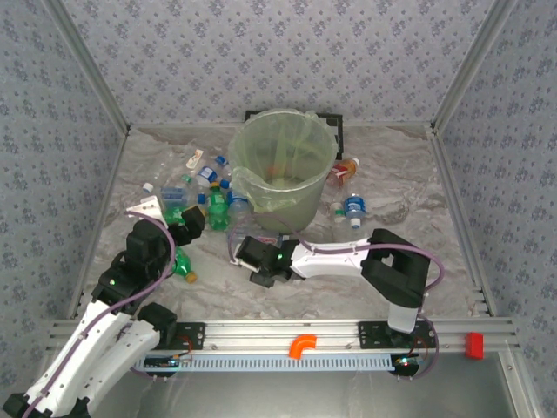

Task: Put the plastic bottles in the bin

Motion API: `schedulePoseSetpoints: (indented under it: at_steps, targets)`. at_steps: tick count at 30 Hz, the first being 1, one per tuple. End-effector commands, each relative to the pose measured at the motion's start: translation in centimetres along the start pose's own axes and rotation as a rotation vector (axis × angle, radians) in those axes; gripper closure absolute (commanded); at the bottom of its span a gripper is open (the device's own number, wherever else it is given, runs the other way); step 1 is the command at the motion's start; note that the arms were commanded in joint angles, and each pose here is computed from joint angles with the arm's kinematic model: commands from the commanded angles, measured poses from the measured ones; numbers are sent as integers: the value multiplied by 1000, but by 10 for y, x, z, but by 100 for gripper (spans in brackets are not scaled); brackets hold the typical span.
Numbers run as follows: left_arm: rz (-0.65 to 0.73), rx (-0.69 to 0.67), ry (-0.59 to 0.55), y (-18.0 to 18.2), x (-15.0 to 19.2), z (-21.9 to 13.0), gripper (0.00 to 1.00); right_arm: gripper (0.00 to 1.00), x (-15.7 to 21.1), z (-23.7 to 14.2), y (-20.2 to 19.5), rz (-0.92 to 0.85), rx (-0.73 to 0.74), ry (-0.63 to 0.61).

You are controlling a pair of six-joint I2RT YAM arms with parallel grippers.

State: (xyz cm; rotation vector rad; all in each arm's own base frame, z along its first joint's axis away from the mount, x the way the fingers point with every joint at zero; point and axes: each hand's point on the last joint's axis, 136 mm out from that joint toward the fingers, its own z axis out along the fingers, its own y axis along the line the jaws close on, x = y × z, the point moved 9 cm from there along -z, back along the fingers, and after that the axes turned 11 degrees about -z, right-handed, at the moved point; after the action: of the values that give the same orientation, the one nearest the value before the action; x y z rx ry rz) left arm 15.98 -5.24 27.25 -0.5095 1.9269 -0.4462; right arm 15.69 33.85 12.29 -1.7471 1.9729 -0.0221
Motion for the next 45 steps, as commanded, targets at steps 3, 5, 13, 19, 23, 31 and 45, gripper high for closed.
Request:
schedulePoseSetpoints:
  at_steps: [3,5,13,19,23,31,45]
  targets:
    - [-19,31,-20,-7,-11,-10,0,52,-5,-34,-12,7,90,-56]
    - [-17,31,-25,-8,-13,-11,0,52,-7,-49,-16,12,114,-82]
    - [-10,43,-42,-12,-19,-13,0,53,-8,-140,-42,70,189,-240]
    - [-18,77,-33,-18,-20,-12,0,56,-9,-221,-72,149,240,-410]
    - [-20,98,-18,-22,-21,-10,0,57,-9,-260,-103,224,266,-514]
    - [10,187,35,-32,-20,-12,0,56,-16,-288,-163,290,418,-475]
    - [9,223,34,-32,-24,-26,0,55,-44,-236,-258,400,438,-320]
